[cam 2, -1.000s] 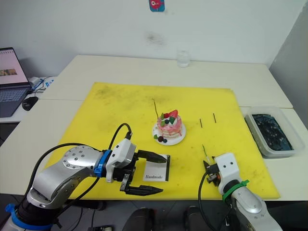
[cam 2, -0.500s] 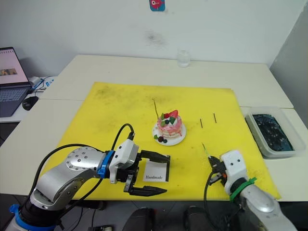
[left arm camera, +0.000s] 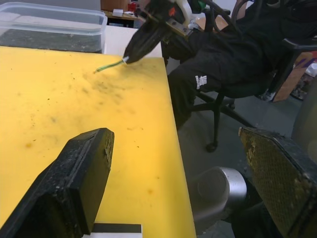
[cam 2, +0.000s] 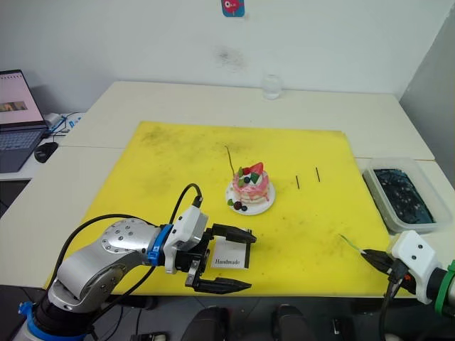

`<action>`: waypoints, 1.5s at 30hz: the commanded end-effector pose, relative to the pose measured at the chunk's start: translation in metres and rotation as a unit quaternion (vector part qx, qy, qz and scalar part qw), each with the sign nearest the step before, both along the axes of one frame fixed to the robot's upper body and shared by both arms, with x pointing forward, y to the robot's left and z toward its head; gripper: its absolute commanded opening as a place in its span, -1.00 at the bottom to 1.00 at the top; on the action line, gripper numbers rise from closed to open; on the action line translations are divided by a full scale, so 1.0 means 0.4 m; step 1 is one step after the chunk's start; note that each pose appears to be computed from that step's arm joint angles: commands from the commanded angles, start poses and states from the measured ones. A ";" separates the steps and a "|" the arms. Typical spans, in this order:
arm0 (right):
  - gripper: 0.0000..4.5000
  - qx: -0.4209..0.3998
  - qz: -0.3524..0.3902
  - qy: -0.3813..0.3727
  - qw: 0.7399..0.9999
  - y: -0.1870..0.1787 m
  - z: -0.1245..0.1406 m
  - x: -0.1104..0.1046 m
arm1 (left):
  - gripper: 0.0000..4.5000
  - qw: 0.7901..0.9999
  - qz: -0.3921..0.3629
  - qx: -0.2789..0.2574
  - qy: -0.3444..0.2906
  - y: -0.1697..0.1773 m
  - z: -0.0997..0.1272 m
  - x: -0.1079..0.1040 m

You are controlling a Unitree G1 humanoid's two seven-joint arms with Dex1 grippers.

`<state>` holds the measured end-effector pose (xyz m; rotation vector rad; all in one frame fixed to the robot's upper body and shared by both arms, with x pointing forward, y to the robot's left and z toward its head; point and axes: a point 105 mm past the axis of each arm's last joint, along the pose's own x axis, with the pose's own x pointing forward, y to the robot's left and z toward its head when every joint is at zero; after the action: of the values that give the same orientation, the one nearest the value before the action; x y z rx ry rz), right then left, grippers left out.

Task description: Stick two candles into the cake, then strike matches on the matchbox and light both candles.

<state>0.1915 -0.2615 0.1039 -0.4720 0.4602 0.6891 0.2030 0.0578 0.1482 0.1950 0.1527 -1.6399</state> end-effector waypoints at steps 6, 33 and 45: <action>-0.90 0.013 -0.005 0.043 0.999 -0.018 -0.042 -0.024 | 1.00 1.000 -0.012 -0.010 -0.019 -0.013 0.017 -0.004; 0.20 -0.166 -0.010 0.232 0.959 0.028 0.041 0.035 | 1.00 0.996 -0.066 -0.026 -0.055 -0.072 0.029 -0.065; 0.20 -0.160 -0.005 0.243 0.957 0.030 0.022 0.048 | 1.00 0.995 -0.067 -0.040 -0.060 -0.100 0.035 -0.083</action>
<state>0.2082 -0.2523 0.1079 -0.5824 1.0698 0.7140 0.1780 0.0223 0.1562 0.2339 0.0260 -1.7388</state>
